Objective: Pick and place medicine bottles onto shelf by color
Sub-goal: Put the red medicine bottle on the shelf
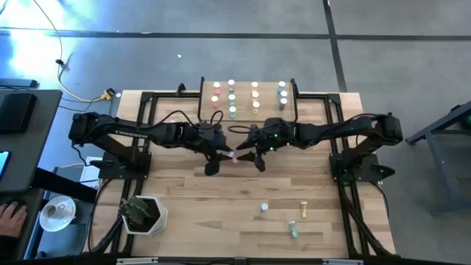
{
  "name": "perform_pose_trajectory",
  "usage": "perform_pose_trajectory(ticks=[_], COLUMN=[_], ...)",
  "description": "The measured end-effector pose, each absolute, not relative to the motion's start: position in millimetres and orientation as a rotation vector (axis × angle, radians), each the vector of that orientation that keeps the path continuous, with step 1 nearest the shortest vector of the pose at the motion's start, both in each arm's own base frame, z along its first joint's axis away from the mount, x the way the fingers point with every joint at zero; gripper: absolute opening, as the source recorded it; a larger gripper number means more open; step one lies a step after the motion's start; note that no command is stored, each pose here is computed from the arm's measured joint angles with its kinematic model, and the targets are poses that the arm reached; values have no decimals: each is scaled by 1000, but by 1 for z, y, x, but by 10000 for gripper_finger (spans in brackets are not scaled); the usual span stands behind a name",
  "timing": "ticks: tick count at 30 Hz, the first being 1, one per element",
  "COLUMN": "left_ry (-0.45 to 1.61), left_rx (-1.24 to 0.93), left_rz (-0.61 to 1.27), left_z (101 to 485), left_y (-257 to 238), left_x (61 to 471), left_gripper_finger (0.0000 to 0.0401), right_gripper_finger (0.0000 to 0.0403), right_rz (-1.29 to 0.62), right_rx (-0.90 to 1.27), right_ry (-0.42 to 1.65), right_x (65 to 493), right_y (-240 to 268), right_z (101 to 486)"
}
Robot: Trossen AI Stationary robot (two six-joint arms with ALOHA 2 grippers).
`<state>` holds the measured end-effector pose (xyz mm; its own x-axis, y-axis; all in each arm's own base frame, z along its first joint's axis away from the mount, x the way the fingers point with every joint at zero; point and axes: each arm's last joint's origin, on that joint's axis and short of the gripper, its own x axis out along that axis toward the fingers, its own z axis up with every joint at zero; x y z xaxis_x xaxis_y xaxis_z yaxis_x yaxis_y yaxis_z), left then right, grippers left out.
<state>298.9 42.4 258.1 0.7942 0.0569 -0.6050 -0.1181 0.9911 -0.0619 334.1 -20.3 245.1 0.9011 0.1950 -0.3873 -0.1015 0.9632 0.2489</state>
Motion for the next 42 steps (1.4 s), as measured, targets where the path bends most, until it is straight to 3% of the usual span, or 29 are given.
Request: perform_pose_trajectory(ticks=[20, 31, 42], left_ry=[610, 593, 628], left_rx=[-93, -42, -60], left_rz=[357, 477, 551], left_z=[300, 343, 348], left_y=[83, 107, 127], left_x=[239, 217, 212], left_gripper_finger=[113, 113, 113], right_gripper_finger=[197, 197, 197], right_rz=[55, 49, 47], right_rx=[155, 159, 166], right_ry=[342, 360, 373], right_x=[285, 280, 280], right_y=[-39, -40, -40], right_z=[300, 301, 300])
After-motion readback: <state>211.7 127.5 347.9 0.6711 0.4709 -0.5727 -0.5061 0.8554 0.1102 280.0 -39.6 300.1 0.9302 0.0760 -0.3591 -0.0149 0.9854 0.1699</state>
